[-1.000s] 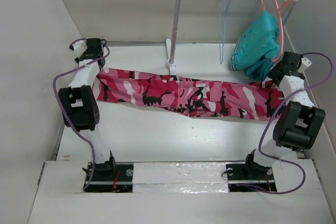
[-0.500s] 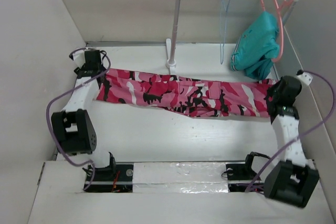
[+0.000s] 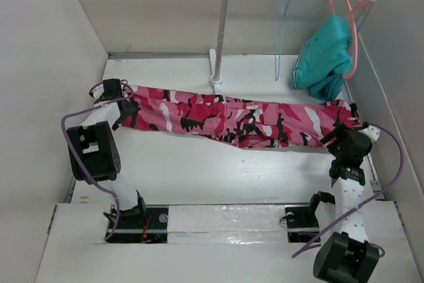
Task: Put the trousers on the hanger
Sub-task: Fold the trousers at the center of the board.
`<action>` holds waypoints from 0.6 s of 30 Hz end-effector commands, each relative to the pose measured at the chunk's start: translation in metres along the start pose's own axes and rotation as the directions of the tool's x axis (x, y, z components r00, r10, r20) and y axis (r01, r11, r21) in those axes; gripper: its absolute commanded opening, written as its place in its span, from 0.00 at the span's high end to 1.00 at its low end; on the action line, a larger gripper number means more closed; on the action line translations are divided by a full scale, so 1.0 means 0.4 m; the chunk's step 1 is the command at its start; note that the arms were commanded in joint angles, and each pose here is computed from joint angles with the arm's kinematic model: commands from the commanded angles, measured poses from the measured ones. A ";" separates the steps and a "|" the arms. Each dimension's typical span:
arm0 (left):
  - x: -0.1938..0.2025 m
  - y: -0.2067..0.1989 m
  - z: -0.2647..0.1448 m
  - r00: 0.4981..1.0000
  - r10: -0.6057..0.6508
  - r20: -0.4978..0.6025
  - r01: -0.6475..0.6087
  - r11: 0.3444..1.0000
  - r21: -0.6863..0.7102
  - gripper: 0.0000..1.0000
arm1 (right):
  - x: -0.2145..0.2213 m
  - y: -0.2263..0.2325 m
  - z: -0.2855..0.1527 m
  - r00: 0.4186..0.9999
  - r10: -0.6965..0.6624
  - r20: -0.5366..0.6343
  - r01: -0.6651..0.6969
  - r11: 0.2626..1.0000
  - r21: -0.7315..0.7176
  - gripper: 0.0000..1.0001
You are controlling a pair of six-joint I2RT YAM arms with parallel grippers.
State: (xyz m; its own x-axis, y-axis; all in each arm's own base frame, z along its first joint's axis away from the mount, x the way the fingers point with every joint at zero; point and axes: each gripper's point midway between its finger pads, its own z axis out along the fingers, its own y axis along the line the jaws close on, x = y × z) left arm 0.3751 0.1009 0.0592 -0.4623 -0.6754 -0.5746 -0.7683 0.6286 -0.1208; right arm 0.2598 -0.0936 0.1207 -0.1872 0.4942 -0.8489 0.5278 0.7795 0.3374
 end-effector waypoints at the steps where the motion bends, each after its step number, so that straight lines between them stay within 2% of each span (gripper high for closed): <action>1: 0.007 -0.021 0.008 1.000 0.016 -0.026 -0.015 1.000 0.025 0.38 | 0.021 -0.032 0.014 0.999 0.034 -0.024 -0.034 0.999 0.018 0.19; 4: 0.027 -0.025 0.046 0.997 0.031 -0.073 -0.031 1.000 -0.001 0.36 | 0.019 -0.067 0.024 0.996 0.076 -0.041 -0.074 0.996 0.054 0.13; 7: 0.031 -0.038 0.068 0.996 0.031 -0.082 -0.031 0.999 0.009 0.34 | 0.026 -0.076 0.041 0.991 0.129 -0.042 -0.127 0.991 0.048 0.11; 10: 0.039 -0.054 0.090 0.994 0.034 -0.105 -0.032 0.999 0.020 0.33 | 0.030 -0.112 0.072 0.983 0.181 -0.044 -0.175 0.978 0.111 0.12; 12: 0.043 -0.070 0.107 0.992 0.033 -0.121 -0.029 0.999 0.033 0.33 | 0.030 -0.104 0.094 0.973 0.210 -0.096 -0.198 0.973 0.120 0.13; 14: 0.046 -0.084 0.122 0.991 0.029 -0.128 -0.023 0.998 0.050 0.34 | 0.025 -0.106 0.112 0.965 0.244 -0.095 -0.232 0.965 0.124 0.15; 16: 0.041 -0.101 0.129 0.992 0.024 -0.125 -0.015 0.997 0.073 0.40 | 0.025 -0.111 0.131 0.959 0.271 -0.084 -0.259 0.957 0.134 0.18; 18: 0.045 -0.108 0.144 0.991 0.029 -0.133 -0.018 0.997 0.079 0.49 | 0.038 -0.126 0.151 0.954 0.288 -0.087 -0.271 0.948 0.164 0.31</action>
State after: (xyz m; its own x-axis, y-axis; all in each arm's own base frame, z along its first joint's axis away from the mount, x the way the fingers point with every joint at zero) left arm 0.4215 0.0950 0.0260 -0.5124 -0.6815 -0.5224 -0.7366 0.6616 -0.1405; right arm 0.2537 -0.1290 0.0392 -0.2102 0.7442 -0.6341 0.7158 0.5589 0.4187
